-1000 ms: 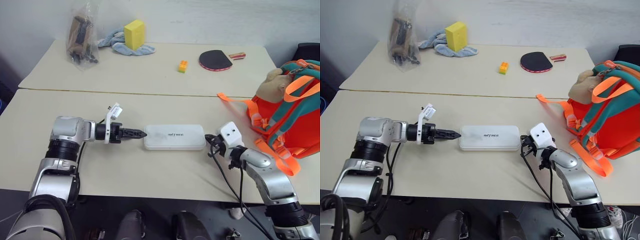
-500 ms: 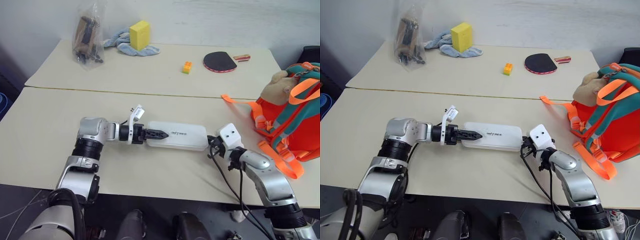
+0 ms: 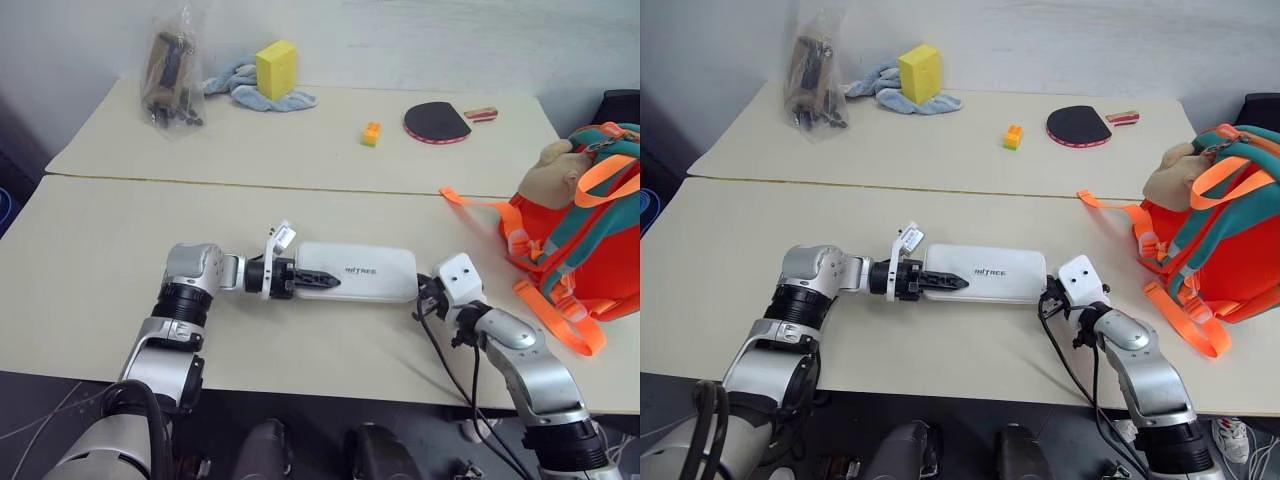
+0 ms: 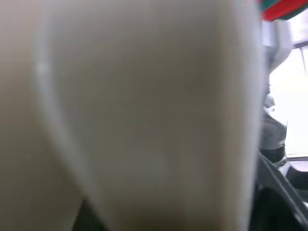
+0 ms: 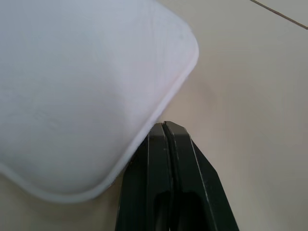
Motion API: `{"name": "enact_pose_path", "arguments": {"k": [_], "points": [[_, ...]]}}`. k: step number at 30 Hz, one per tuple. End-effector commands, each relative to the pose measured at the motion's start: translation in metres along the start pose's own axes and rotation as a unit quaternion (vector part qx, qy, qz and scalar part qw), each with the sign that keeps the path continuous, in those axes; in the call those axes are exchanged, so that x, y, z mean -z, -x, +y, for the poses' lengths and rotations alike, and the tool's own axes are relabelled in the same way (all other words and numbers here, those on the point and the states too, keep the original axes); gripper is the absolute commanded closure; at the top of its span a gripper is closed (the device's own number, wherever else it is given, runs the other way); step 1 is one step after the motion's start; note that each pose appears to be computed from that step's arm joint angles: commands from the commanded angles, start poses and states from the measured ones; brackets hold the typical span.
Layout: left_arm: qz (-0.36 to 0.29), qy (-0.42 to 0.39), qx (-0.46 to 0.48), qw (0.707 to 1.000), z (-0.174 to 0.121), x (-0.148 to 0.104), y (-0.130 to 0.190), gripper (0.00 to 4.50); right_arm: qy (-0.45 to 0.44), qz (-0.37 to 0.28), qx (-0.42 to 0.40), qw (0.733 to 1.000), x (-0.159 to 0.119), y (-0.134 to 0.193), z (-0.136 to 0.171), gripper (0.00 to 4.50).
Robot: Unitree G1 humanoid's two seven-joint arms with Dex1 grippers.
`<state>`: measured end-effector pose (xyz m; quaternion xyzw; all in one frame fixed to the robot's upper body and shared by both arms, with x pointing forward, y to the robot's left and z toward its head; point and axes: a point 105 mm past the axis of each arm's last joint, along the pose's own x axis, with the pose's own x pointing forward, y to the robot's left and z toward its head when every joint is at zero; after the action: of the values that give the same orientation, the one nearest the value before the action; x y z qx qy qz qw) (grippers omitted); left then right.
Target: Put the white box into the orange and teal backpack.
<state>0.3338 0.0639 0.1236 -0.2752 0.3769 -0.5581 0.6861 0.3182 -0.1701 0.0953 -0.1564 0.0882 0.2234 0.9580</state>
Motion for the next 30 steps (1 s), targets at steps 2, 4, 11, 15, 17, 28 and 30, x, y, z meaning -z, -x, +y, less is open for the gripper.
{"name": "enact_pose_path", "arguments": {"k": [2, 4, 11, 15, 17, 28, 30], "points": [[-0.02, -0.037, 0.043, 0.998, -0.02, -0.007, 0.006, 3.14, 0.01, -0.02, 0.027, 0.999, -0.011, 0.018, -0.006, 4.5], [-0.027, -0.049, 0.06, 0.997, -0.03, -0.009, 0.008, 3.14, 0.005, -0.017, 0.038, 0.999, -0.011, 0.031, -0.008, 4.5], [-0.045, -0.077, 0.116, 0.989, -0.064, -0.014, 0.019, 3.14, -0.038, 0.001, 0.112, 0.993, -0.009, 0.113, -0.031, 3.6], [-0.052, -0.112, 0.097, 0.988, -0.07, -0.019, 0.025, 3.14, -0.069, -0.011, 0.192, 0.979, -0.019, 0.157, -0.064, 2.22], [-0.057, -0.131, 0.086, 0.986, -0.07, -0.021, 0.027, 3.14, -0.088, -0.03, 0.215, 0.972, -0.027, 0.165, -0.078, 1.48], [-0.125, -0.187, 0.035, 0.974, -0.057, -0.048, 0.051, 3.14, -0.166, -0.109, 0.216, 0.956, -0.055, 0.099, -0.128, 0.02], [-0.13, -0.193, 0.029, 0.972, -0.054, -0.051, 0.053, 3.14, -0.162, -0.121, 0.22, 0.954, -0.062, 0.087, -0.139, 0.02]]}}
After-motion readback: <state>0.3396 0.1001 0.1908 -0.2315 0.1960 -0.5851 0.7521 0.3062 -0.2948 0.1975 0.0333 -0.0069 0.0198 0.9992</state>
